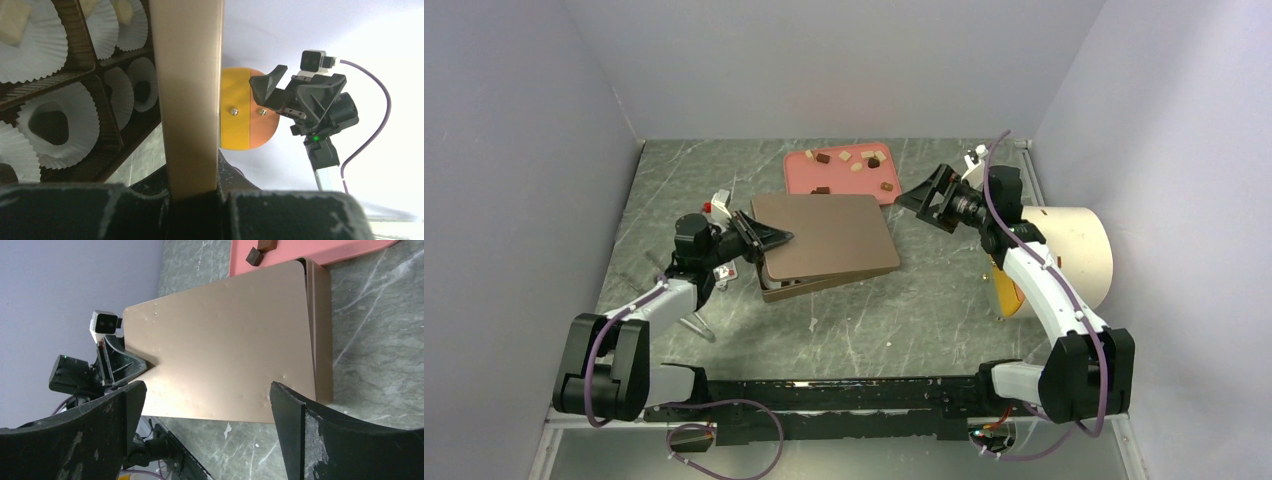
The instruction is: Pack the chocolate
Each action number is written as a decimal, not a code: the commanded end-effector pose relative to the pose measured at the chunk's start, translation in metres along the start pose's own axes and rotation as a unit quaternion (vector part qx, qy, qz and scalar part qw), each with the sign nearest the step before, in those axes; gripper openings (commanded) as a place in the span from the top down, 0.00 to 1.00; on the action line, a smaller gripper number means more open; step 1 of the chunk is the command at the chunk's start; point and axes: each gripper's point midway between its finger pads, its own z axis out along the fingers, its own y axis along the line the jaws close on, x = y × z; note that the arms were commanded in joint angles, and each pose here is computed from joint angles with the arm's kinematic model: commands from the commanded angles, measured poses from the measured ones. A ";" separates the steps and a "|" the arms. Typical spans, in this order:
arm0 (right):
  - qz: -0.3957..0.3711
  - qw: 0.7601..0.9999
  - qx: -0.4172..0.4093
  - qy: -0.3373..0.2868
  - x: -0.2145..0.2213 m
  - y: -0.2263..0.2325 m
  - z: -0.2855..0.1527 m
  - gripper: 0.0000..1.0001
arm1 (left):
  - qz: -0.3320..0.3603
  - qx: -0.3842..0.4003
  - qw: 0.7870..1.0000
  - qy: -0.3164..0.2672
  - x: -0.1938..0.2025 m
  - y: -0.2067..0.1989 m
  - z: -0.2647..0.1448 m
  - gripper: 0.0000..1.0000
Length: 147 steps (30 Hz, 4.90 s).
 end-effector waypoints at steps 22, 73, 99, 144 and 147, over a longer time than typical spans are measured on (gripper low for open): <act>-0.053 0.998 0.024 0.017 0.004 -0.014 0.018 0.04 | 0.058 0.007 0.997 -0.053 -0.027 -0.007 0.009 0.91; -0.109 0.974 0.130 0.150 0.058 -0.099 0.124 0.34 | 0.159 -0.329 0.931 -0.015 -0.065 0.114 -0.024 0.15; -0.093 0.981 0.116 0.124 0.063 -0.074 0.119 0.42 | 0.154 -0.309 0.938 -0.014 -0.065 0.105 -0.017 0.45; -0.136 0.976 0.138 0.102 0.041 -0.062 0.118 0.48 | 0.181 -0.351 0.918 -0.016 -0.091 0.103 -0.017 0.64; -0.132 0.976 0.140 0.107 0.046 -0.066 0.118 0.48 | 0.179 -0.356 0.917 -0.013 -0.089 0.107 -0.018 0.64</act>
